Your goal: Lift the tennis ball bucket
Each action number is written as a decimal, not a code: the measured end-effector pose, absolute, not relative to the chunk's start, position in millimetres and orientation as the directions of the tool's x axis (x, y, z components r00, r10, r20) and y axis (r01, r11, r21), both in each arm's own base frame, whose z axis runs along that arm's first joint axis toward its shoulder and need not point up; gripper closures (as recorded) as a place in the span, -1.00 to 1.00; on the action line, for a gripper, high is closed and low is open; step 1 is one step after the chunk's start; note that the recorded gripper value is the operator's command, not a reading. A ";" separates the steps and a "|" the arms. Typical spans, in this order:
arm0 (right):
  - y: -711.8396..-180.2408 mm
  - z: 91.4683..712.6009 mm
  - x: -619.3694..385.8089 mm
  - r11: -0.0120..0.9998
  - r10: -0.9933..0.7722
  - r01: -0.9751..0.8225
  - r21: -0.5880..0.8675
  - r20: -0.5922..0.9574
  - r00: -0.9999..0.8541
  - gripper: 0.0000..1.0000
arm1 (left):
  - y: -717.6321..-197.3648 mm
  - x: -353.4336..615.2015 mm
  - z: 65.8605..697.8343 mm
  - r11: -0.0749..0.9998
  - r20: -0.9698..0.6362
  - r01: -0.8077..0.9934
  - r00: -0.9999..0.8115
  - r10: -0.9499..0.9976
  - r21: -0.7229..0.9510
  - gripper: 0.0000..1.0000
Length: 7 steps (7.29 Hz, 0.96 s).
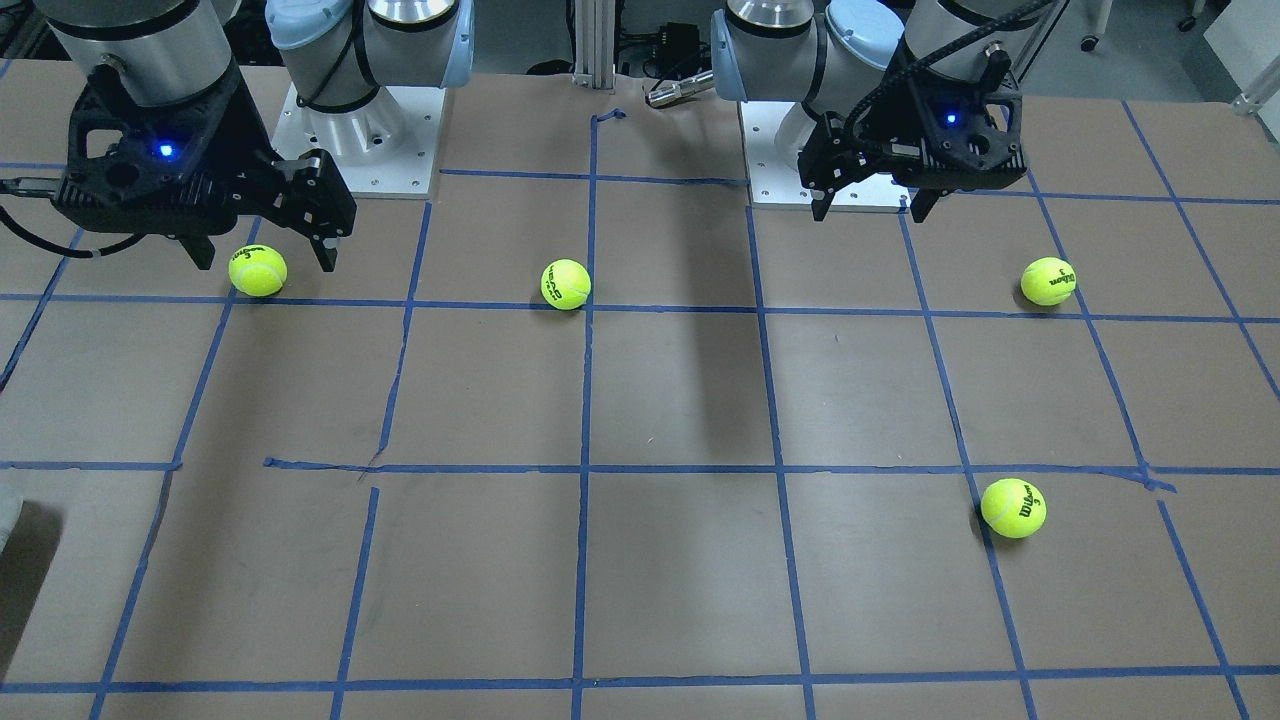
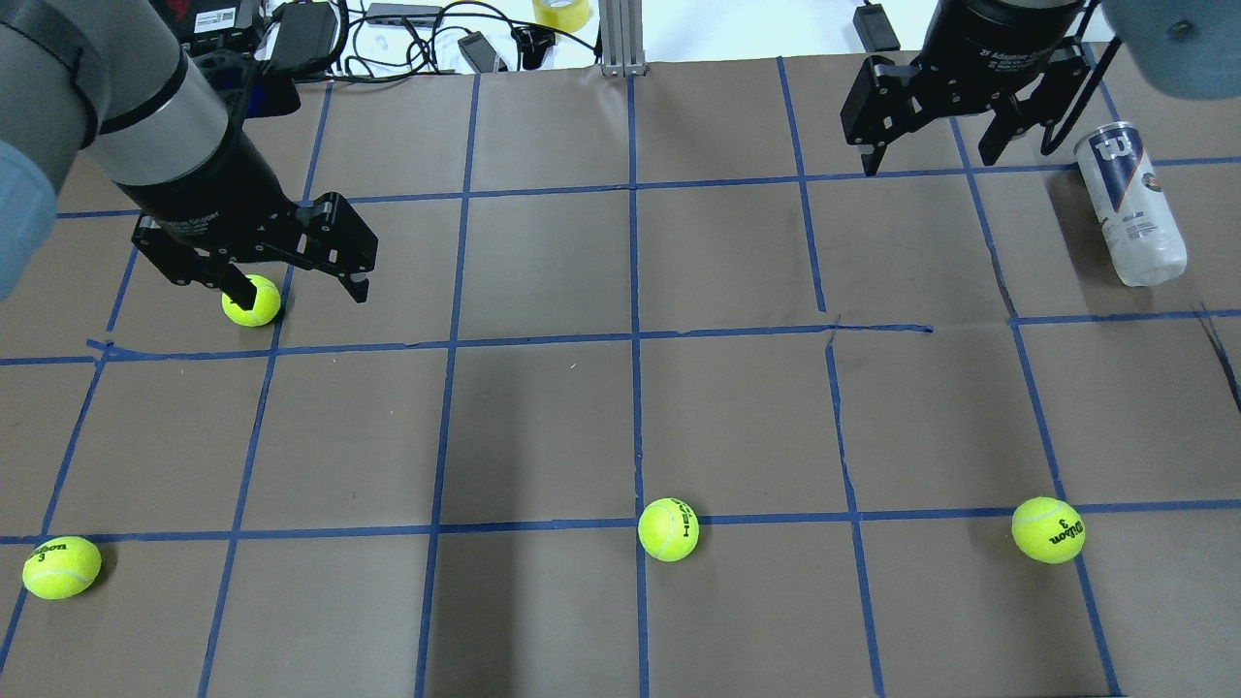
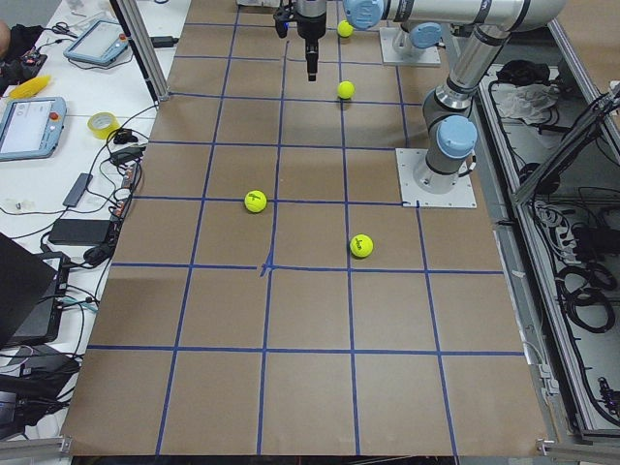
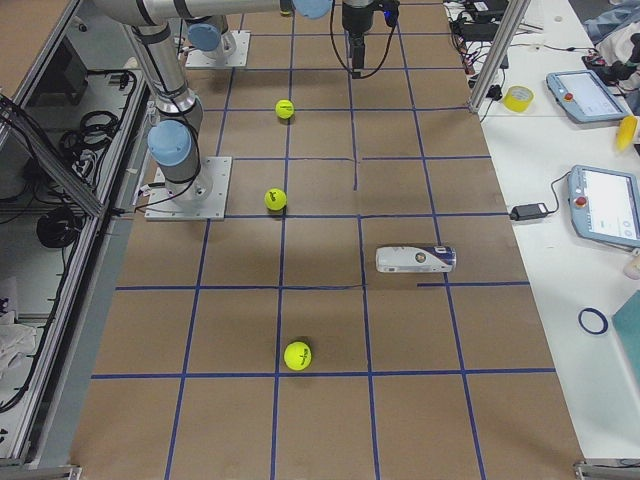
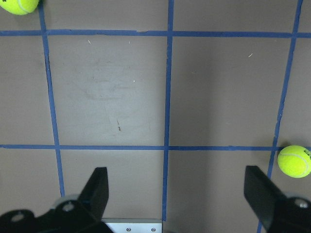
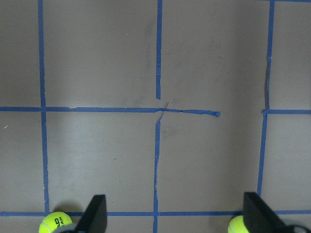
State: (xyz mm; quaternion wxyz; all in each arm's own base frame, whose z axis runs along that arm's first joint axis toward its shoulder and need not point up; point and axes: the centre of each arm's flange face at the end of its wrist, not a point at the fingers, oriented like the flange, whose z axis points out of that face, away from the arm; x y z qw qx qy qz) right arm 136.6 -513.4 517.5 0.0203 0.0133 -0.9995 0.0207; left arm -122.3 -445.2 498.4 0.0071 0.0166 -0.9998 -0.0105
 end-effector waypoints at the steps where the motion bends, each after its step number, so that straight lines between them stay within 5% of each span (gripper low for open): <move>1: -513.1 516.3 136.5 0.999 -0.025 -0.027 -0.039 0.041 -0.999 -1.00 | -444.5 -122.0 499.3 0.999 0.014 -0.034 -0.999 -0.035 0.017 -1.00; 7: -527.7 509.6 129.8 0.996 0.009 0.010 -0.085 -0.011 -1.000 -1.00 | -440.2 -121.3 499.0 0.999 0.012 -0.040 -0.999 -0.040 0.017 -1.00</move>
